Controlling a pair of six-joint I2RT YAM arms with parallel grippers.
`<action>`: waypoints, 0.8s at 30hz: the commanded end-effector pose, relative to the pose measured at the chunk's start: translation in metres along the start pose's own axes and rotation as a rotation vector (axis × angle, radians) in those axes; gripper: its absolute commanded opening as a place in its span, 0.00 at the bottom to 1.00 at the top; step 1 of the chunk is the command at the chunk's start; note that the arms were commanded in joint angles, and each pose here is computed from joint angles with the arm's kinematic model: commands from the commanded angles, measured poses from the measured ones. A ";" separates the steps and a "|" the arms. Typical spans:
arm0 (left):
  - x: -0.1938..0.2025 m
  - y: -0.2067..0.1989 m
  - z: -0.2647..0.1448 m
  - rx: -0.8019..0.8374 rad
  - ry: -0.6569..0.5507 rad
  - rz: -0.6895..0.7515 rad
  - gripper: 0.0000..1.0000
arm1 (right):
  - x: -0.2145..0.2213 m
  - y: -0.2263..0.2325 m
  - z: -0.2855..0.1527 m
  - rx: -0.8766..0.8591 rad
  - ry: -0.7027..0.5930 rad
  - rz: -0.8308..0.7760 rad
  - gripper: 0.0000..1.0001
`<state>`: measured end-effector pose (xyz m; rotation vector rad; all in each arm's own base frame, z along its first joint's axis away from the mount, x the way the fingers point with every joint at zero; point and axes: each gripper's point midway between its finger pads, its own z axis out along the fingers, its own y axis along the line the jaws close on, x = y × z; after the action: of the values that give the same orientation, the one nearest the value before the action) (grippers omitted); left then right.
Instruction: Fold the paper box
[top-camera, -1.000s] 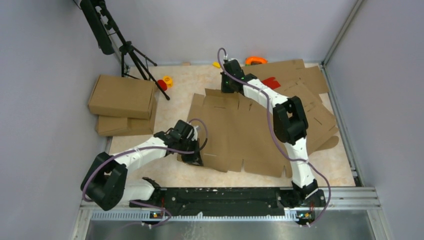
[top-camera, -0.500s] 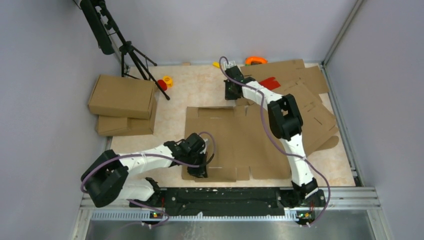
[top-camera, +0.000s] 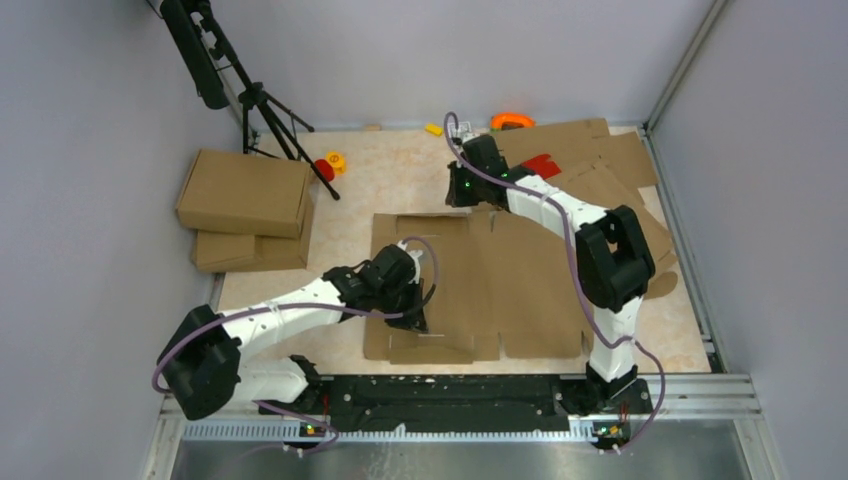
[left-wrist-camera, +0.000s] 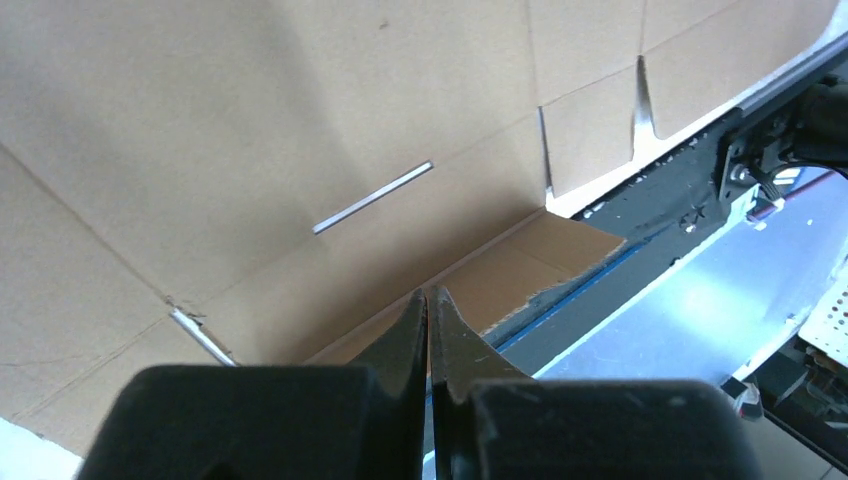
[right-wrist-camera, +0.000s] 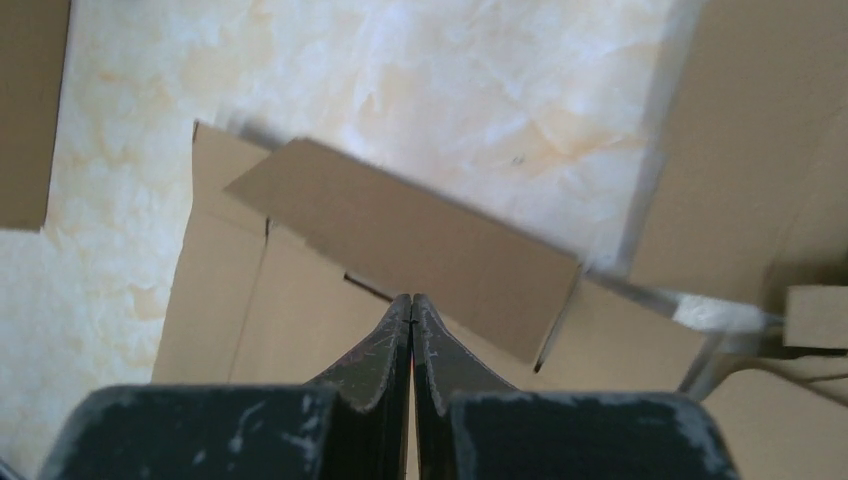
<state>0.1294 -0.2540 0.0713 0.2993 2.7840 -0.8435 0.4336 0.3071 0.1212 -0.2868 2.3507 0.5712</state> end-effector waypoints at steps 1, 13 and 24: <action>-0.003 -0.016 -0.001 0.059 0.026 0.040 0.00 | 0.029 0.031 0.002 -0.104 0.028 -0.035 0.00; 0.024 -0.024 0.018 0.119 0.114 0.021 0.00 | 0.039 0.026 0.046 -0.034 0.050 -0.002 0.00; 0.051 -0.015 0.014 0.086 0.141 0.027 0.00 | 0.017 0.005 0.083 0.073 0.046 0.027 0.00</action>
<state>0.0826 -0.2674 0.0486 0.4318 2.9005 -0.9400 0.4495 0.3539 0.0549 -0.2973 2.4221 0.5267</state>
